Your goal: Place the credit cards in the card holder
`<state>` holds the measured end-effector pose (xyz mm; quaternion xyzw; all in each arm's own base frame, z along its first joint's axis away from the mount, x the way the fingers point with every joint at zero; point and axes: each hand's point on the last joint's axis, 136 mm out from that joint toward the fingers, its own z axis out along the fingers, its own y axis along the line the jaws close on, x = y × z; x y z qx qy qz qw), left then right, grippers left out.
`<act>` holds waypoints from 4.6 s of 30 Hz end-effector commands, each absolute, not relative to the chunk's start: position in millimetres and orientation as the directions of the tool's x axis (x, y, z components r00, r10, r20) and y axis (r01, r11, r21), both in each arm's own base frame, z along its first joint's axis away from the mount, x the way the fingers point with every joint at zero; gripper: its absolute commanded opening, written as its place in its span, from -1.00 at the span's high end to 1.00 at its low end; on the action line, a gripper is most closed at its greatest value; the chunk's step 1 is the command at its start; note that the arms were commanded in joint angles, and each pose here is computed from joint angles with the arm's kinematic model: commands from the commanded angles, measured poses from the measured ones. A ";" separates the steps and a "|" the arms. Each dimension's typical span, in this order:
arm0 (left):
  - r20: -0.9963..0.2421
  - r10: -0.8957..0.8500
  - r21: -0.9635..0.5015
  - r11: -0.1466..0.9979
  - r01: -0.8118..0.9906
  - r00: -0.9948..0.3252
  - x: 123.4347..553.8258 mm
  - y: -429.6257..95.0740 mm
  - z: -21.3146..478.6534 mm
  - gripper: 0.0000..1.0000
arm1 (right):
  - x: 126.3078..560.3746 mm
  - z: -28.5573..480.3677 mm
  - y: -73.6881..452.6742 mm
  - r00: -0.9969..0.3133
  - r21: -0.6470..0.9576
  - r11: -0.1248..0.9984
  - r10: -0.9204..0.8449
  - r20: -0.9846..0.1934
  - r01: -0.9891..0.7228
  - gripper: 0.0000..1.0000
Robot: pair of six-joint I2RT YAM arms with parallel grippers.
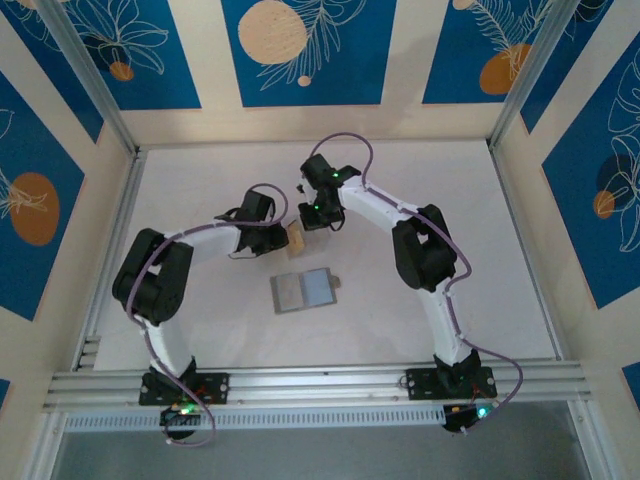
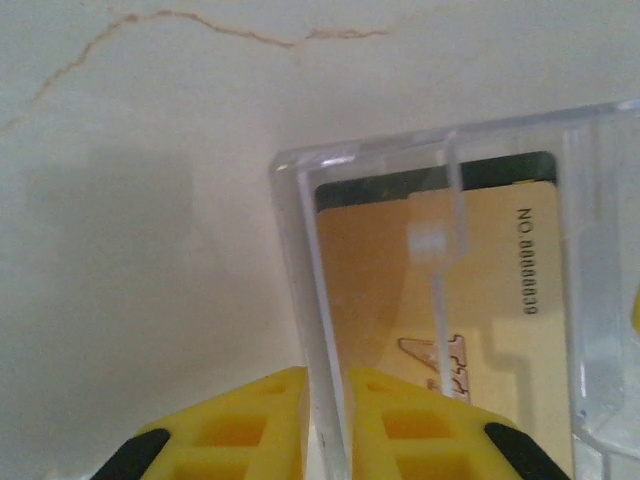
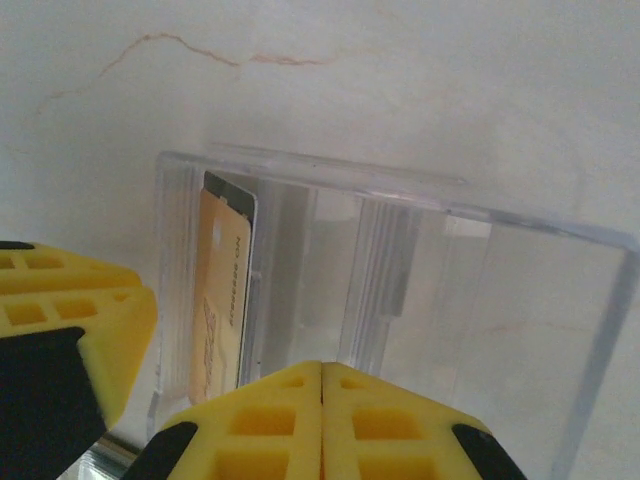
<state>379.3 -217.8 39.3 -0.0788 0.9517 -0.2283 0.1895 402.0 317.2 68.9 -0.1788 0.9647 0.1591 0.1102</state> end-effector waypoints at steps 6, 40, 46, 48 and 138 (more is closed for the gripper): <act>-0.313 -0.165 -0.489 0.872 0.010 -0.935 370.5 -252.0 25.3 0.68 | 397.0 99.1 302.5 -0.919 0.300 0.887 -0.265 -0.292 -0.351 0.69; -0.304 -0.159 -0.498 0.867 0.014 -0.939 360.7 -260.4 13.8 0.69 | 393.0 66.9 336.6 -0.931 0.328 0.877 -0.289 -0.222 -0.351 0.59; -0.305 -0.158 -0.492 0.871 0.013 -0.939 359.4 -258.9 12.9 0.69 | 393.3 70.2 332.6 -0.930 0.311 0.884 -0.284 -0.235 -0.349 0.63; -0.303 -0.159 -0.491 0.871 0.011 -0.940 358.8 -258.6 11.7 0.69 | 394.7 78.2 329.5 -0.925 0.301 0.887 -0.276 -0.260 -0.350 0.62; -0.322 -0.231 -0.567 0.824 -0.009 -0.918 447.6 -265.6 48.1 0.28 | 409.7 52.6 268.7 -0.911 0.007 0.942 -0.323 -0.257 -0.336 0.45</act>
